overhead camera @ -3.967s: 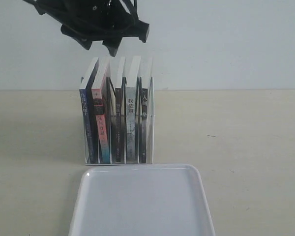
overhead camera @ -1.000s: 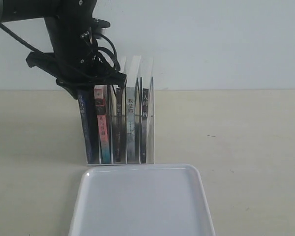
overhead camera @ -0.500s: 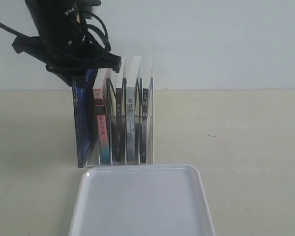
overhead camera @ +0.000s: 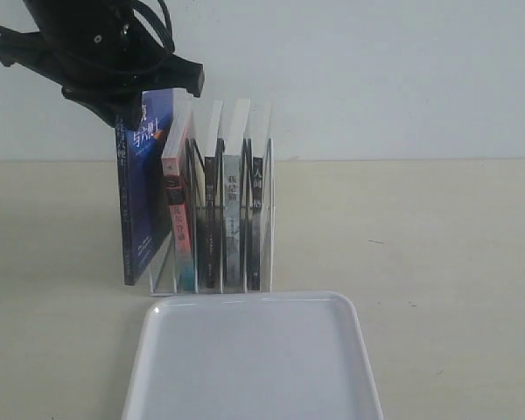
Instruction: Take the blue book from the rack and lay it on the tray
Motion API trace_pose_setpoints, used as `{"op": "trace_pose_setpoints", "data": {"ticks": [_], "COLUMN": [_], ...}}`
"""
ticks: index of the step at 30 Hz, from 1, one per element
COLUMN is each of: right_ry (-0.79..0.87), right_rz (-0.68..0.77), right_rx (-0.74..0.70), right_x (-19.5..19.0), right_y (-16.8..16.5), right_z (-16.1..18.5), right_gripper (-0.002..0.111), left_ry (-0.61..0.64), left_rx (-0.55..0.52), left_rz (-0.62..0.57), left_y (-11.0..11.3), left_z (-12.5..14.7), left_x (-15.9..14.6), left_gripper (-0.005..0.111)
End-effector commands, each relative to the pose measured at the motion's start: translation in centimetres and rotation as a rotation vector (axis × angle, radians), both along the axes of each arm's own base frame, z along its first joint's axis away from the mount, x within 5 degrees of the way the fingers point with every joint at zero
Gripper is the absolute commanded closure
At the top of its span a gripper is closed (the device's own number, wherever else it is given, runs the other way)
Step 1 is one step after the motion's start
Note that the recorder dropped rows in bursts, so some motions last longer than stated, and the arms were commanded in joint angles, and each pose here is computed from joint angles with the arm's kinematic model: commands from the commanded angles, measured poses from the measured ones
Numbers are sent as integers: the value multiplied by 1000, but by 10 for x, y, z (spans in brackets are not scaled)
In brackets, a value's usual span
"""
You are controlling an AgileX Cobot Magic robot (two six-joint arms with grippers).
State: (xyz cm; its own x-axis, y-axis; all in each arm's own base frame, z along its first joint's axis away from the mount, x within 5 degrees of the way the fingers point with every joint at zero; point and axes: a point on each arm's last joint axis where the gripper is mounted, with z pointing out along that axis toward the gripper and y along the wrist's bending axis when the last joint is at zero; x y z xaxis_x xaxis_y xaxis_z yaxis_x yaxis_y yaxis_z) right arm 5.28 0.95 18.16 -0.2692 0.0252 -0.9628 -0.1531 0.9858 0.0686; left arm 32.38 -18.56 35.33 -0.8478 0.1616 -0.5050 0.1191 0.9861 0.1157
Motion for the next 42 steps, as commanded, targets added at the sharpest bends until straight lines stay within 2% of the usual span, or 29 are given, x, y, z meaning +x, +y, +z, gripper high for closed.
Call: {"op": "trace_pose_setpoints", "data": {"ticks": [1, 5, 12, 19, 36, 42], "right_ry": [-17, -17, -17, -17, -17, -17], "right_rz": [-4, -4, -4, -4, -4, -4], "right_rx": [-5, -5, -5, -5, -5, -5], "right_x": [0, 0, 0, 0, 0, 0], "right_y": [0, 0, 0, 0, 0, 0], "right_z": [1, 1, 1, 1, 1, 1], "right_gripper": [107, 107, 107, 107, 107, 107], "left_ry": [-21, -34, -92, -140, -343, -397], "left_rx": [20, 15, -30, -140, -397, -508], "left_rz": [-13, -21, -18, -26, -64, -106], "left_y": [3, 5, 15, 27, 83, 100], "left_z": [3, 9, 36, 68, 152, 159], "left_x": [-1, -4, -20, -46, -144, -180], "left_gripper": [101, 103, 103, 103, 103, 103]}}
